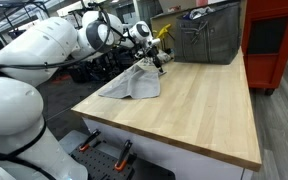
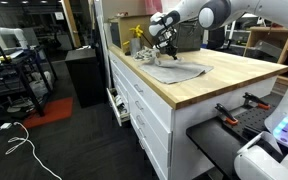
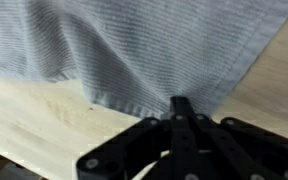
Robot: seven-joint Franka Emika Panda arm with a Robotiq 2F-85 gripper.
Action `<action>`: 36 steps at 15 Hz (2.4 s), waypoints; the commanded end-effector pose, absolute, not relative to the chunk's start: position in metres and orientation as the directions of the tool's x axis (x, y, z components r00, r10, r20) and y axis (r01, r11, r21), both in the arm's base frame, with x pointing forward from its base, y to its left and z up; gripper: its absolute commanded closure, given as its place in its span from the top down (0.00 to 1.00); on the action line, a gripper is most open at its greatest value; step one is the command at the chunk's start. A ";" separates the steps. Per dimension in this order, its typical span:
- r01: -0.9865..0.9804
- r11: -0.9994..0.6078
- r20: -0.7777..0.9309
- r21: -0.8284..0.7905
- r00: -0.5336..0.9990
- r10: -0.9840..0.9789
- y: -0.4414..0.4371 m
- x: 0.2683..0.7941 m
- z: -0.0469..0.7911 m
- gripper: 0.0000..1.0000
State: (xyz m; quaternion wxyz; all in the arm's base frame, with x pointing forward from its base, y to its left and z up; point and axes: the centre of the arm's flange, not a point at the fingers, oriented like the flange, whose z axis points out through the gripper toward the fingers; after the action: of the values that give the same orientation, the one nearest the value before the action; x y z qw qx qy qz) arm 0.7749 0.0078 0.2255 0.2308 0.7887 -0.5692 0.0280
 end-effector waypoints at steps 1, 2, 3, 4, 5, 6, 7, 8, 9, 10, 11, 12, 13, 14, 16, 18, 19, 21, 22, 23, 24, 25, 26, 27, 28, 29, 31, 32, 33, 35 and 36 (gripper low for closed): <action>-0.902 -0.185 0.322 0.391 0.322 -0.890 -0.013 0.807 0.159 0.00; -0.902 -0.179 0.329 0.394 0.320 -0.888 -0.015 0.807 0.159 0.00; -0.902 -0.170 0.338 0.397 0.316 -0.886 -0.018 0.807 0.158 0.00; -0.901 -0.164 0.344 0.401 0.314 -0.885 -0.020 0.807 0.157 0.00; -0.901 -0.158 0.349 0.405 0.312 -0.884 -0.023 0.807 0.156 0.00; -0.900 -0.152 0.355 0.408 0.310 -0.882 -0.025 0.807 0.155 0.00; -0.900 -0.144 0.360 0.412 0.306 -0.881 -0.027 0.806 0.154 0.00; -0.900 -0.136 0.367 0.415 0.303 -0.880 -0.029 0.806 0.153 0.00; -0.902 -0.125 0.378 0.414 0.295 -0.878 -0.031 0.806 0.153 0.00; -0.902 -0.114 0.387 0.416 0.290 -0.875 -0.033 0.806 0.152 0.00; -0.905 -0.098 0.402 0.413 0.278 -0.872 -0.035 0.806 0.151 0.00; -0.906 -0.087 0.413 0.414 0.273 -0.869 -0.038 0.805 0.150 0.00; -0.907 -0.073 0.425 0.414 0.264 -0.866 -0.041 0.805 0.149 0.00; -0.908 -0.058 0.438 0.415 0.256 -0.862 -0.044 0.804 0.148 0.00; -0.907 -0.027 0.467 0.419 0.242 -0.850 -0.049 0.803 0.145 0.00; -0.905 0.003 0.497 0.426 0.231 -0.836 -0.056 0.802 0.142 0.00; -0.903 0.015 0.509 0.430 0.228 -0.830 -0.059 0.802 0.141 0.00; -0.899 0.041 0.535 0.436 0.222 -0.815 -0.067 0.800 0.137 0.00; -0.896 0.052 0.546 0.442 0.222 -0.808 -0.071 0.800 0.135 0.00; -0.893 0.063 0.556 0.446 0.221 -0.801 -0.074 0.799 0.133 0.00; -0.891 0.075 0.565 0.448 0.217 -0.796 -0.077 0.798 0.131 0.00; -0.891 0.094 0.580 0.444 0.206 -0.788 -0.080 0.798 0.129 0.00; -0.889 0.105 0.588 0.445 0.202 -0.783 -0.083 0.797 0.128 0.00; -0.889 0.112 0.596 0.444 0.200 -0.778 -0.085 0.796 0.125 0.00; -0.891 0.117 0.598 0.438 0.192 -0.778 -0.086 0.796 0.124 0.00; -0.894 0.114 0.596 0.433 0.189 -0.780 -0.086 0.796 0.123 0.00; -0.900 0.091 0.574 0.426 0.191 -0.796 -0.083 0.795 0.121 0.26; -0.905 0.061 0.552 0.421 0.202 -0.809 -0.080 0.793 0.119 0.28; -0.910 0.030 0.530 0.413 0.213 -0.821 -0.076 0.788 0.120 0.33; -0.915 -0.007 0.513 0.402 0.232 -0.827 -0.068 0.770 0.137 0.38; -0.917 -0.015 0.511 0.398 0.235 -0.827 -0.065 0.765 0.144 0.40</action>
State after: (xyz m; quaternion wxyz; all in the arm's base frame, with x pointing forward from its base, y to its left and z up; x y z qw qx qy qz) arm 0.7578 -0.0769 0.1840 0.4011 0.6726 -0.6158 0.0867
